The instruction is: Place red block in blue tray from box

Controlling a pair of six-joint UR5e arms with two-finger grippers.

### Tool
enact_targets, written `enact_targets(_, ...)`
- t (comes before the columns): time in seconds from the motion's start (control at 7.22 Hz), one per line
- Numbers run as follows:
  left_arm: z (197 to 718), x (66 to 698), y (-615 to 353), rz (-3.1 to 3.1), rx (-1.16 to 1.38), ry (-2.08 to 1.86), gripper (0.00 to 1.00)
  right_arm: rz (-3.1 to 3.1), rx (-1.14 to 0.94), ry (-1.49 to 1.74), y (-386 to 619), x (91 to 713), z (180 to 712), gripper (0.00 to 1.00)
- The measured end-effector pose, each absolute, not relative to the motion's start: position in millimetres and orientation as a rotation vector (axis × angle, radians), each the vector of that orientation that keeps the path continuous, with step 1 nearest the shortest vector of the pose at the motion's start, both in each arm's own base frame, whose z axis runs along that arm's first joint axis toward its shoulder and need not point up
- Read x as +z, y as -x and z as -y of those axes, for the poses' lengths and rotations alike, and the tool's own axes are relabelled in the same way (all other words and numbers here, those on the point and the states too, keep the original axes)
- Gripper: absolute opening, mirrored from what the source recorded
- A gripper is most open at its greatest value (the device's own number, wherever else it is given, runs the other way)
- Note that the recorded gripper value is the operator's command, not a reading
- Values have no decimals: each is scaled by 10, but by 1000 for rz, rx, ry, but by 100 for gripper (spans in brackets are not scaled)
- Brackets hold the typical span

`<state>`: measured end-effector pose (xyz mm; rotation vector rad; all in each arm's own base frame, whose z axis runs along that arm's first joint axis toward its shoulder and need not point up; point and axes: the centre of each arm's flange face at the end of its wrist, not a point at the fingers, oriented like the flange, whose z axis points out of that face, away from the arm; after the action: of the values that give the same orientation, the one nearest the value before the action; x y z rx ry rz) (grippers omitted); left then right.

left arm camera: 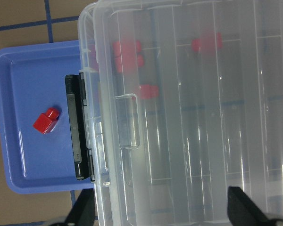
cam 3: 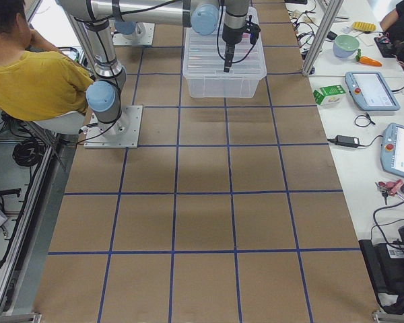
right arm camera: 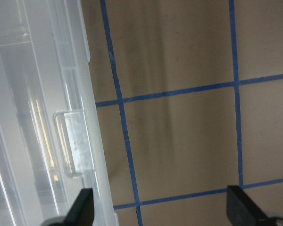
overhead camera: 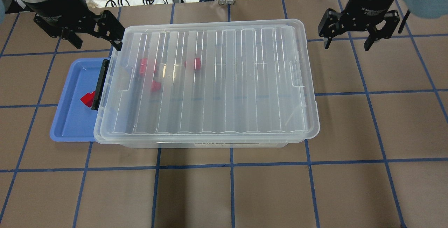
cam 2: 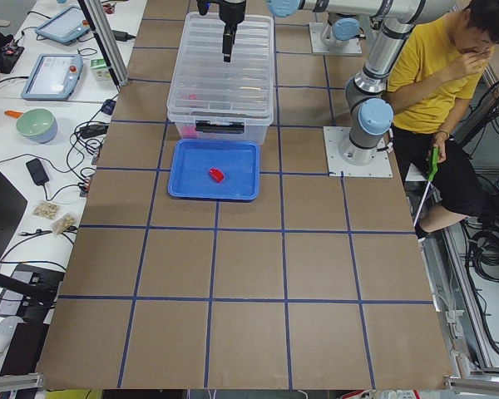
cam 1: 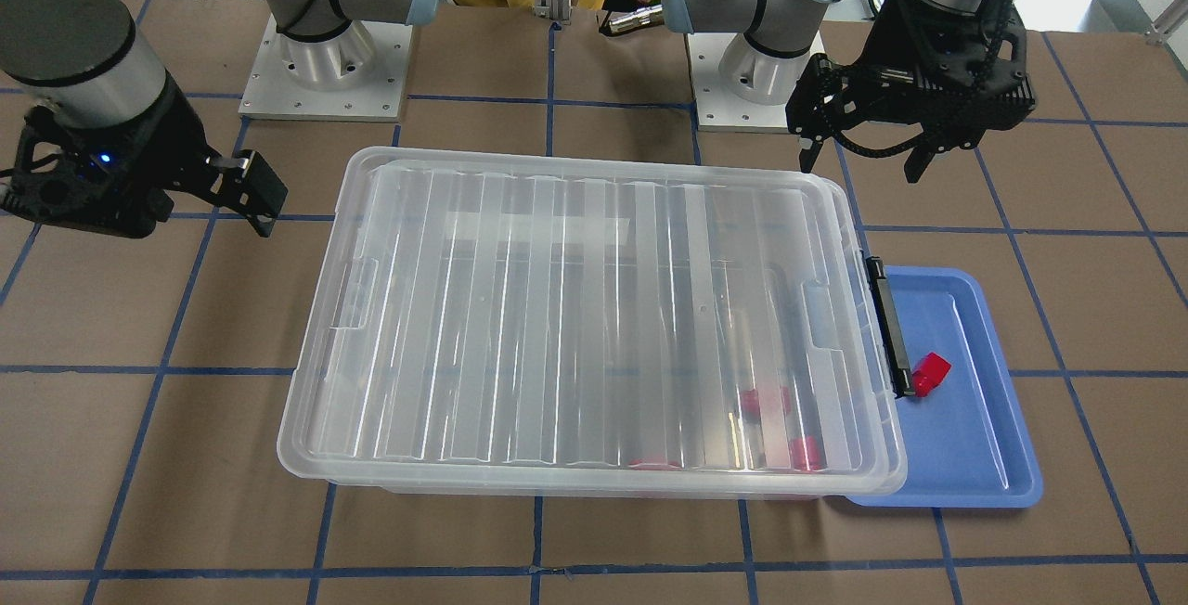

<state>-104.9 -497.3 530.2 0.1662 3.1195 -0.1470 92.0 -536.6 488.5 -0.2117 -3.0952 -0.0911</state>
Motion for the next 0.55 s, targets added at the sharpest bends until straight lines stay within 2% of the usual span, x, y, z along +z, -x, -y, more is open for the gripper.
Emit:
enact_targets(0.28,4965,5268,1053,-3118,-135,-168,100,3100,-90,161,-1123,5208,5208,100)
enact_targets(0.55,4974,5276,1048,-3118,-134,-167,100,3100,-126,109,-1288,5142,5104,100)
